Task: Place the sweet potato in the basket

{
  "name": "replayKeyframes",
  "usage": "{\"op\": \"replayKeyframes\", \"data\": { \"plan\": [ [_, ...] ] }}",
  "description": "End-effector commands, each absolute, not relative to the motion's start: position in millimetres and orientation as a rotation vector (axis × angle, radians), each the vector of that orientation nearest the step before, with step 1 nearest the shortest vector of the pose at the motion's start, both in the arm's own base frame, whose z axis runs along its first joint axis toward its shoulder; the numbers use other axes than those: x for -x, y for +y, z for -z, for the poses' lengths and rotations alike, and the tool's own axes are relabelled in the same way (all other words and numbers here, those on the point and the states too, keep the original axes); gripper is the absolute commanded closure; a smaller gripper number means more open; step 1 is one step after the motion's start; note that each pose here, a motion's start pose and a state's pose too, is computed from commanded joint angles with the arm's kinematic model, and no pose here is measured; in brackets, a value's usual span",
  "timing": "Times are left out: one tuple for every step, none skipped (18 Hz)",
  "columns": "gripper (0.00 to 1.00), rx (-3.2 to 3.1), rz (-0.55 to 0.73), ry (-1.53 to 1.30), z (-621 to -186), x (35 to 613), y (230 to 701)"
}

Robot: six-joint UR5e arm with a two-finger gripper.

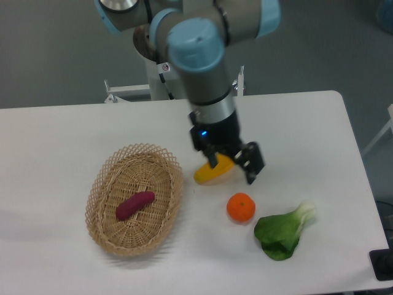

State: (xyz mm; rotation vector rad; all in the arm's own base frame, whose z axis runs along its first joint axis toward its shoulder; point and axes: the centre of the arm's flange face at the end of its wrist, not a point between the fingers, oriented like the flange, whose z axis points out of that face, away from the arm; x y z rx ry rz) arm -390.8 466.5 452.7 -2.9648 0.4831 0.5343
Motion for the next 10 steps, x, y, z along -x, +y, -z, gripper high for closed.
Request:
{"op": "replayKeyframes", "data": {
  "plan": [
    [0.00, 2.961, -0.546, 0.524, -454.7, 394.9, 463.8],
    [0.00, 2.960, -0.552, 0.563, -454.9, 399.2, 460.2],
    [0.00, 2.961, -0.553, 0.590, -454.1, 402.6, 457.0],
    [0.00, 2.963, -0.552, 0.598, -452.7, 404.4, 454.9],
    [0.00, 2.964, -0.551, 0.591, -452.8, 405.9, 452.8],
    [0.00, 2.965, -0.553, 0.591, -452.8, 406.0, 452.7],
    [0.00, 2.963, -0.557, 0.590, -454.9, 404.3, 451.4],
    [0.00, 2.964, -0.552, 0.591, -453.6, 402.9, 450.5],
    [0.00, 2.965, -0.546, 0.592, -452.1, 401.9, 450.0],
    [0.00, 2.959, -0.532, 0.592, -448.9, 401.3, 450.9]
  ]
}}
